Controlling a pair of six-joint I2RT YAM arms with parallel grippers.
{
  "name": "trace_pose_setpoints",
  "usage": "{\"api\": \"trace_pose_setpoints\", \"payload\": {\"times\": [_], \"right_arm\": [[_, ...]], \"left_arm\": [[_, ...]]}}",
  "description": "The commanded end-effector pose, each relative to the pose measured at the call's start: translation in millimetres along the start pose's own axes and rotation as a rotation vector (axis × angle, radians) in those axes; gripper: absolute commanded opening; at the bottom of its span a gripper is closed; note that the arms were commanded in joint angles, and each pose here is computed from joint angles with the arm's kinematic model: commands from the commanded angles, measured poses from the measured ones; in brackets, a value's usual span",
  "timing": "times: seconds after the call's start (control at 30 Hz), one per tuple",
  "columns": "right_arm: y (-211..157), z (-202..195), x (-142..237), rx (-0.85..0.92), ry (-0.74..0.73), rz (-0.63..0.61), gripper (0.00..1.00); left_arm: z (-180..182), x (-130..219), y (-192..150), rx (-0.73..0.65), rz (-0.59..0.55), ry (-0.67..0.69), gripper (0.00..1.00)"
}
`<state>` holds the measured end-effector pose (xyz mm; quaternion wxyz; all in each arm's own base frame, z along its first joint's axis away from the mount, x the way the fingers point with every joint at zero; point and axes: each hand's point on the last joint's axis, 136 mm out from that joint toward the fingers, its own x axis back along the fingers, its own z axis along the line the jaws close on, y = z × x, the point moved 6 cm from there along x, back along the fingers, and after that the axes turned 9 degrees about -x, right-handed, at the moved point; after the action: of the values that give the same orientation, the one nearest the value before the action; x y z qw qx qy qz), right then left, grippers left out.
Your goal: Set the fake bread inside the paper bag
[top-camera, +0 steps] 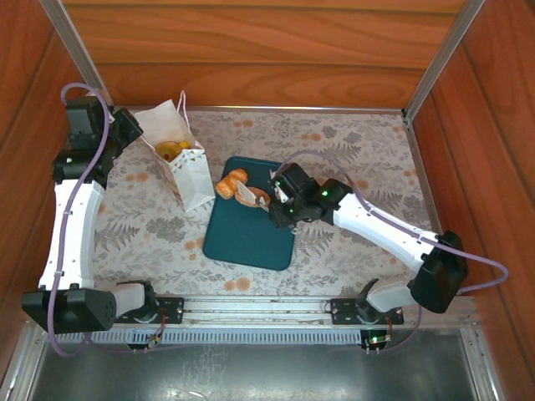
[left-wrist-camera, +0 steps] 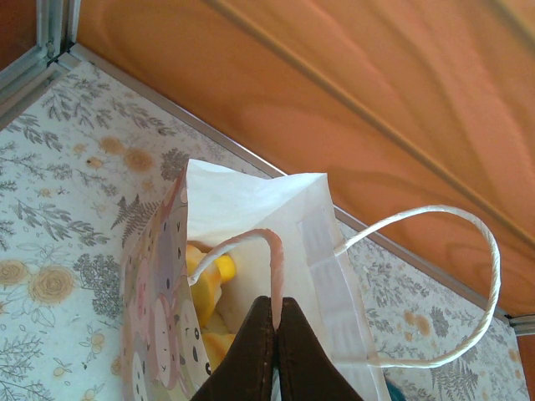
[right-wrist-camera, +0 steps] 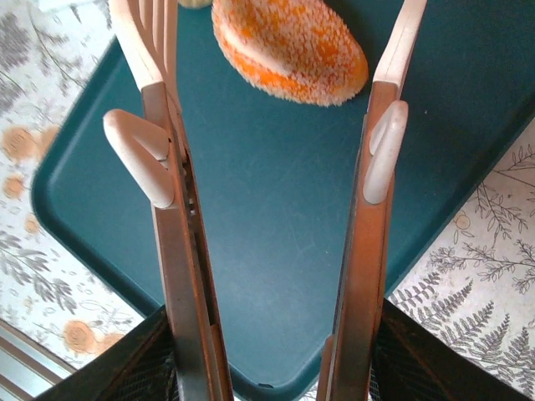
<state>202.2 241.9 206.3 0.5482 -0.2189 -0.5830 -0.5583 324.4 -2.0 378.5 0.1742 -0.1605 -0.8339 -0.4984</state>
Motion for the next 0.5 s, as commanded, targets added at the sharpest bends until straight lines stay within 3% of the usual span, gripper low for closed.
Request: {"api": "trace_pose_setpoints", "payload": {"times": [0.0, 0.47], "right_arm": [[0, -2, -6, 0.047, -0.008, 0.006, 0.57], [-2, -7, -31, 0.077, -0.054, 0.062, 0.58]], "left_arm": [[-6, 5, 4, 0.001, -0.026, -0.022, 0.0], [-6, 5, 4, 0.002, -0.025, -0.023, 0.0]]}}
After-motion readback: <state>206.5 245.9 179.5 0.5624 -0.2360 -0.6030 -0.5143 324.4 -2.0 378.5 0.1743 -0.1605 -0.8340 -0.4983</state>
